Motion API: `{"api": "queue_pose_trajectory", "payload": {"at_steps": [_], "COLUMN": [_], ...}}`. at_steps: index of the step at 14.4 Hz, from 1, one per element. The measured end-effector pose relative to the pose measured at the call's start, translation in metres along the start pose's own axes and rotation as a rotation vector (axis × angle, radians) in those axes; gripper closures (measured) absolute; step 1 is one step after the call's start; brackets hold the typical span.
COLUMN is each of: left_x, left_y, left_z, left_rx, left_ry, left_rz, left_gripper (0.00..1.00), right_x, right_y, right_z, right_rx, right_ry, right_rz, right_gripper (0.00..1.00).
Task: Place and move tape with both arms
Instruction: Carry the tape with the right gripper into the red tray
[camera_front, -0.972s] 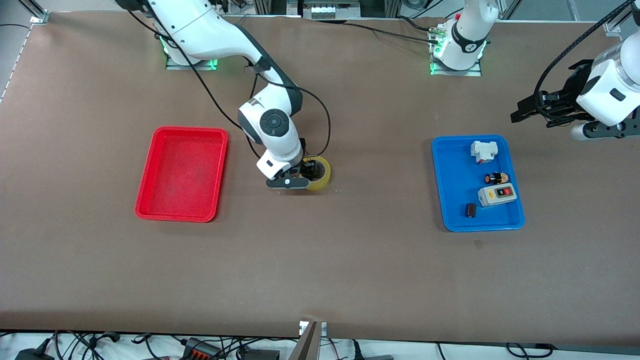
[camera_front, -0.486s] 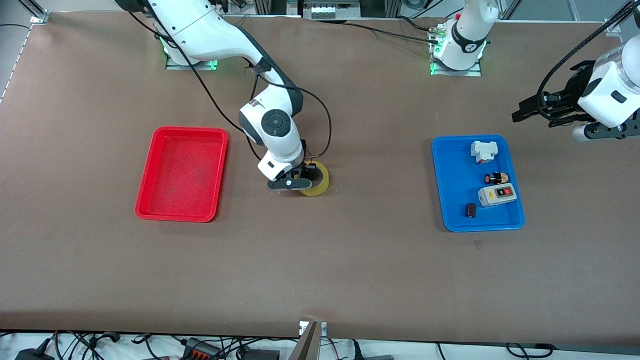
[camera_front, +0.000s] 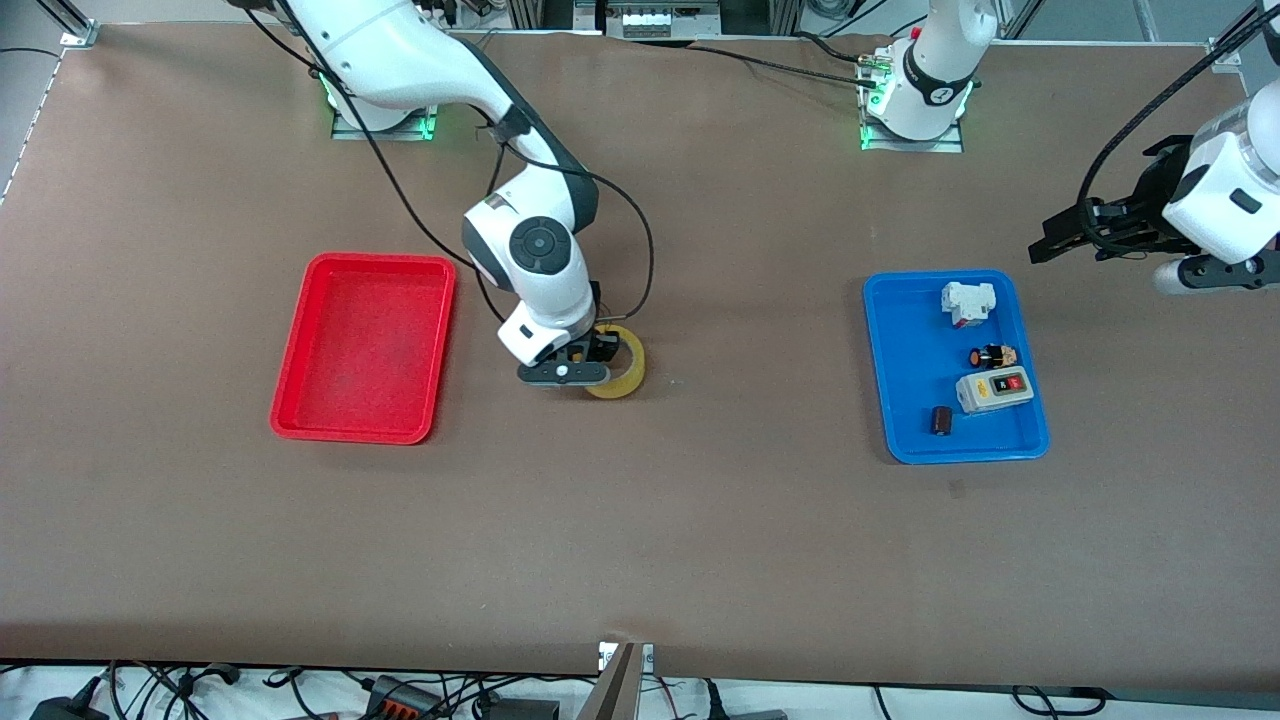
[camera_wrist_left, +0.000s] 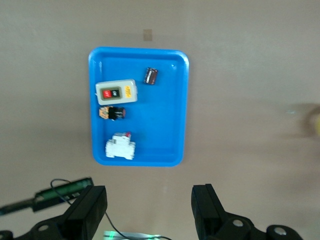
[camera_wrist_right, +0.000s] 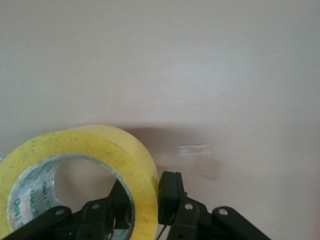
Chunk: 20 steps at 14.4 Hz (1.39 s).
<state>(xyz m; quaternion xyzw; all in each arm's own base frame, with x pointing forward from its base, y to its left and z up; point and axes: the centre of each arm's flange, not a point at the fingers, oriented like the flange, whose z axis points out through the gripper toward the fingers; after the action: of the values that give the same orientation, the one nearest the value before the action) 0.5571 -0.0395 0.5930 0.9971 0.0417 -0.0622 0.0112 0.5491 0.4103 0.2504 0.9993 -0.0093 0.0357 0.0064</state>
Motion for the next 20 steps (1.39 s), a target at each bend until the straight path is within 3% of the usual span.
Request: {"api": "queue_pose_trajectory", "payload": {"at_steps": [4, 7, 12, 20], "left_x": [-0.003, 0.000, 0.006, 0.007], "left_y": [0.024, 0.019, 0.001, -0.003], "left_z": [0.003, 0.001, -0.003, -0.003], "left_rx": [0.037, 0.028, -0.004, -0.009], "left_ry": [0.006, 0.026, 0.055, 0.057], "left_rz": [0.053, 0.042, 0.009, 0.006], "left_gripper": [0.00, 0.00, 0.00, 0.00], "right_x": [0.028, 0.032, 0.005, -0.016], "right_y": [0.087, 0.193, 0.334, 0.377], "right_z": [-0.076, -0.090, -0.056, 0.020], "right_rx": [-0.056, -0.080, -0.087, -0.044], "right_ry": [-0.028, -0.065, -0.173, -0.145], "right_rz": [-0.003, -0.055, -0.142, -0.211], "right_gripper": [0.79, 0.79, 0.79, 0.79]}}
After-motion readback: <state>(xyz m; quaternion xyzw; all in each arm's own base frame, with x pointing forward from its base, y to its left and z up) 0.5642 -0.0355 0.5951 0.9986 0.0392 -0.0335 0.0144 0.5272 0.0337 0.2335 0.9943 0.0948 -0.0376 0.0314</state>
